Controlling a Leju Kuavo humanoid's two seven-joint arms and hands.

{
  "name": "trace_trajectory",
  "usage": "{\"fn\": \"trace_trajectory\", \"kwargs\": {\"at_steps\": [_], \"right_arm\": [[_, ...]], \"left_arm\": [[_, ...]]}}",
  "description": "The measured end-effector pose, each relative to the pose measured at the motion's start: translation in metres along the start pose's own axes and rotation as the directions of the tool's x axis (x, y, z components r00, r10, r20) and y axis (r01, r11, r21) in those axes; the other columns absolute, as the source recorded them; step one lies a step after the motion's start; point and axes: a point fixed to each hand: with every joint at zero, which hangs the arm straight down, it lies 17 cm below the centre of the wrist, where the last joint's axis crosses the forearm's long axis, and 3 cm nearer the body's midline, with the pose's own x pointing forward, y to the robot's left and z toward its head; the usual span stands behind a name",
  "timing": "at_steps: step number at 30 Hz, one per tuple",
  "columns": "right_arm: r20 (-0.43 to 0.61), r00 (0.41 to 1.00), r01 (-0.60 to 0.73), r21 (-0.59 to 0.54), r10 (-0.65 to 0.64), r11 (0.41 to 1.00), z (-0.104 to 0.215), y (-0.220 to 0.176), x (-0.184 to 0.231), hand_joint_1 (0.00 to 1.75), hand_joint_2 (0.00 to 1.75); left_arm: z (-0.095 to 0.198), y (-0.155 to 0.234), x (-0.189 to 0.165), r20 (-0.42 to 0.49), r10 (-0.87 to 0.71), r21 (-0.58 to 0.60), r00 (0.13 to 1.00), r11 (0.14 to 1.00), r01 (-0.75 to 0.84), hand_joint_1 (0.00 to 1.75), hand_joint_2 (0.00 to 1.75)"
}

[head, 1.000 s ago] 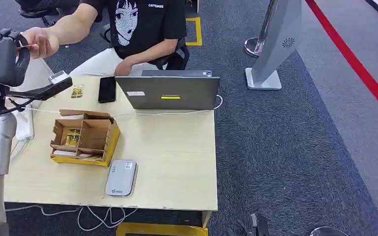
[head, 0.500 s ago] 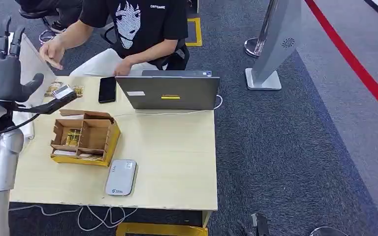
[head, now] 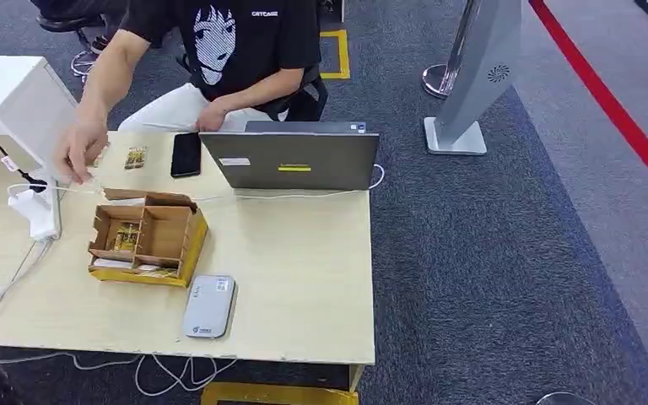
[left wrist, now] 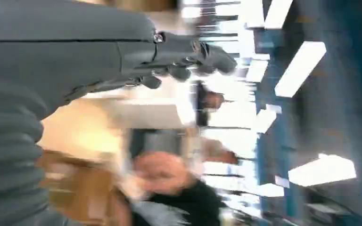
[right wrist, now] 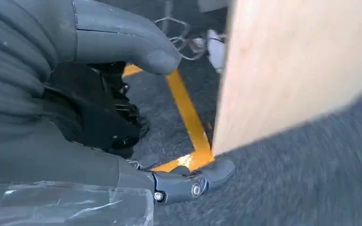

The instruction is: Pass the card to the sensor for recognition and then transmit it.

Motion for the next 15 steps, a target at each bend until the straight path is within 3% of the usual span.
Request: {"fn": "trace_trajectory", "kwargs": {"at_steps": [3,6,9,15], "right_arm": [[-0.007,1.000,-0.019,0.020,0.020,1.000,0.010,0.002,-0.004,0.00,1.75],[-0.012,0.997,-0.079,0.082,0.080,0.993,0.012,0.016,-0.007,0.00,1.75],[-0.014,0.995,-0.102,0.101,0.104,0.990,0.013,0.019,-0.009,0.00,1.75],[-0.011,0.994,-0.106,0.110,0.108,0.988,0.013,0.021,-0.008,0.00,1.75]], "left_arm": [[0.050,0.075,-0.046,-0.168,-0.039,0.183,0.985,0.981,0.070,0.00,1.75],[0.106,0.126,-0.097,-0.318,0.049,0.364,0.947,0.928,0.074,0.00,1.75],[0.158,0.149,-0.129,-0.408,0.128,0.461,0.904,0.883,0.084,0.00,1.75],[0.199,0.162,-0.155,-0.476,0.202,0.541,0.856,0.834,0.104,0.00,1.75]]}}
